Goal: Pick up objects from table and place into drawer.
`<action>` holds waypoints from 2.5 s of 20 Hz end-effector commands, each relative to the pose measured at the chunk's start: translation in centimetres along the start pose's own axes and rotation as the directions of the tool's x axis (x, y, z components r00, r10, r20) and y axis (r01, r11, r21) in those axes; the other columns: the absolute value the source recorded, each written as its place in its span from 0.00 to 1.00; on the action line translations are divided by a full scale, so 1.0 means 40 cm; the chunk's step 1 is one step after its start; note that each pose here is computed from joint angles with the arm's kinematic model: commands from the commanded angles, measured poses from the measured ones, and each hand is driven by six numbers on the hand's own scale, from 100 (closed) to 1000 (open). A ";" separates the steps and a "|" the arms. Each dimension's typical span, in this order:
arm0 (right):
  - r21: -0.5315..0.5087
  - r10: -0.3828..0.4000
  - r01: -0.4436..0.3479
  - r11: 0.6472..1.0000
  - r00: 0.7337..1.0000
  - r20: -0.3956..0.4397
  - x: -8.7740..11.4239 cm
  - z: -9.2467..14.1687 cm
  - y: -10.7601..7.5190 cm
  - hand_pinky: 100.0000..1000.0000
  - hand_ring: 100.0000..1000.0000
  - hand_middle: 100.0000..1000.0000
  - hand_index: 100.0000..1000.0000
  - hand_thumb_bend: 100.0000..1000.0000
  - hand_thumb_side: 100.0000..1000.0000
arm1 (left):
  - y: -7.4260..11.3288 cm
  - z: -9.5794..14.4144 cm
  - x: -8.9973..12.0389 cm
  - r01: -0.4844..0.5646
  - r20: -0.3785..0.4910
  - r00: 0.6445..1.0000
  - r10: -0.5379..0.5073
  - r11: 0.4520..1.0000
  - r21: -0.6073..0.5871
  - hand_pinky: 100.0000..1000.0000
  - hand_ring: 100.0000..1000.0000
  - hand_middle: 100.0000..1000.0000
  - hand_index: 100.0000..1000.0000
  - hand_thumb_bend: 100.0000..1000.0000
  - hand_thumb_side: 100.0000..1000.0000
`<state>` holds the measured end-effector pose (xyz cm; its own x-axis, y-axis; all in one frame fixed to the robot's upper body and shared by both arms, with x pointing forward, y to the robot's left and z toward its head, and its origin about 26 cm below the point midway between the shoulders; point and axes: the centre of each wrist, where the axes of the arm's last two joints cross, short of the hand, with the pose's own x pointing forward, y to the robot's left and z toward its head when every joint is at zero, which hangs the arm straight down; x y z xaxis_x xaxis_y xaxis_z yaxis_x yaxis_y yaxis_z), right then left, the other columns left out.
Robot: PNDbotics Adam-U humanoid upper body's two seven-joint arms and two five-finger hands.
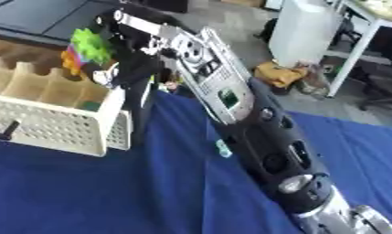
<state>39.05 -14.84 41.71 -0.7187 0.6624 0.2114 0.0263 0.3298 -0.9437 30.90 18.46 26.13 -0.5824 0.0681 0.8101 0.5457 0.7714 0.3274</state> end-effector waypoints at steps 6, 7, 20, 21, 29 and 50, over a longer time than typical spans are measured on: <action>-0.008 0.039 -0.039 0.999 0.999 0.024 0.009 -0.002 -0.022 0.20 0.46 0.24 0.58 0.00 0.16 | -0.001 -0.006 0.015 0.018 0.013 1.000 -0.018 1.000 -0.006 0.12 0.00 0.08 0.81 0.05 1.00; 0.000 0.042 -0.042 0.999 0.998 0.037 0.013 0.000 -0.024 0.23 0.48 0.29 0.62 0.00 0.22 | -0.001 -0.005 0.015 0.018 0.011 1.000 -0.018 1.000 -0.005 0.12 0.00 0.07 0.81 0.05 1.00; 0.020 0.099 -0.100 0.995 0.992 0.073 0.024 0.056 -0.060 0.32 0.58 0.46 0.80 0.11 0.38 | -0.003 -0.004 0.012 0.017 -0.007 1.000 -0.017 1.000 -0.006 0.11 0.00 0.07 0.81 0.05 1.00; 0.021 0.103 -0.105 0.994 0.992 0.070 0.023 0.061 -0.062 0.32 0.58 0.46 0.80 0.13 0.38 | -0.003 -0.004 0.012 0.016 -0.006 1.000 -0.016 1.000 -0.006 0.11 0.00 0.07 0.81 0.05 1.00; -0.005 0.115 -0.115 0.993 0.993 0.009 0.007 0.070 -0.067 0.33 0.60 0.49 0.87 0.14 0.39 | -0.007 -0.006 0.012 0.008 -0.008 1.000 -0.009 1.000 -0.012 0.10 0.00 0.07 0.80 0.06 1.00; -0.148 0.120 -0.112 0.983 0.991 0.050 0.035 0.110 -0.098 0.31 0.59 0.45 0.86 0.14 0.47 | -0.008 -0.008 0.012 0.015 -0.009 1.000 -0.015 1.000 -0.016 0.11 0.00 0.07 0.80 0.05 1.00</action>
<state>36.25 -17.20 42.99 -0.7364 0.6669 0.1139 0.1528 0.3280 -0.9322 30.91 18.04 25.92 -0.5586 0.0485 0.8280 0.5538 0.7650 0.3288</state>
